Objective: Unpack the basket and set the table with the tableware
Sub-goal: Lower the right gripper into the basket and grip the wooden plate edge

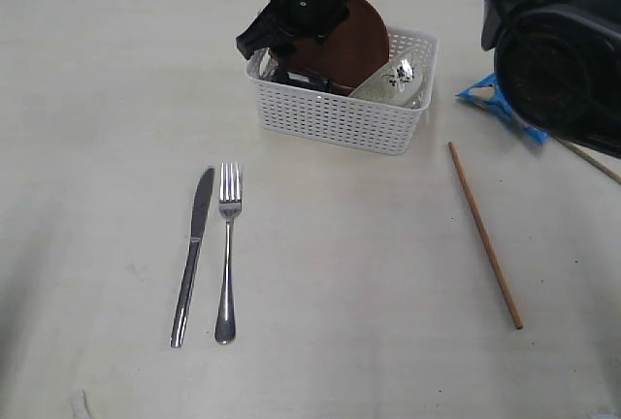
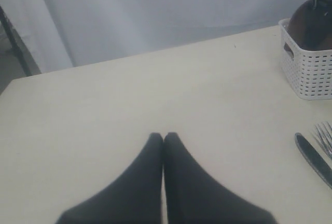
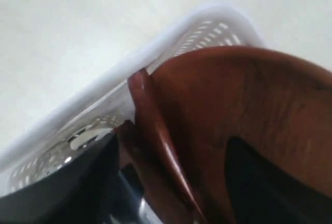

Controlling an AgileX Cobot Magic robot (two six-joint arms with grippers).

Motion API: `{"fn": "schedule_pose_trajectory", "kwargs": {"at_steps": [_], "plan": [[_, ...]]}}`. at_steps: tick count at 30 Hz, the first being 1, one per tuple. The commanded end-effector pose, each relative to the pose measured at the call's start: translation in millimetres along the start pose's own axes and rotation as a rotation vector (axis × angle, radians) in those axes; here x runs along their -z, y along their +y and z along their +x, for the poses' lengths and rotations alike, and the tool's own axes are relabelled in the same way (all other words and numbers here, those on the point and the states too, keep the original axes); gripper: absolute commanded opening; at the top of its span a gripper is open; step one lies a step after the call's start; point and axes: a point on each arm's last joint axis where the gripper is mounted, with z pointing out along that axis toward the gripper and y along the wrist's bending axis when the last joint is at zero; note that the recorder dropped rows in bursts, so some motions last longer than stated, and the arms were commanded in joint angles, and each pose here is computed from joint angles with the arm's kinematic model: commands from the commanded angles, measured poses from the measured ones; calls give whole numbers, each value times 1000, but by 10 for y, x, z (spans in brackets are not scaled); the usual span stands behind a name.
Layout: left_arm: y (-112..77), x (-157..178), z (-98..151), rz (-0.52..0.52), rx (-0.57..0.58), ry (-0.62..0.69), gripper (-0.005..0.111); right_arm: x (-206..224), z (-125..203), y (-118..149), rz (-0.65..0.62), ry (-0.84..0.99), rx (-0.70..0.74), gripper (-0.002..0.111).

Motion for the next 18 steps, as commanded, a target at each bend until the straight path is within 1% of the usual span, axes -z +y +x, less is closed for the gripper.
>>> {"fn": "schedule_pose_trajectory", "kwargs": {"at_steps": [1,4,8,12,15,18], "plan": [[2,0,-2,-5,7,-8,0,-185,39,73,63,37,10,57],[2,0,-2,-5,7,-8,0,-266,58,168,69,53,22,57],[2,0,-2,-5,7,-8,0,-257,40,295,60,39,45,57],[2,0,-2,-5,7,-8,0,-255,33,306,60,32,48,55],[2,0,-2,-5,7,-8,0,-254,37,272,99,37,37,42],[2,0,-2,-5,7,-8,0,-242,58,196,181,62,50,21]]}}
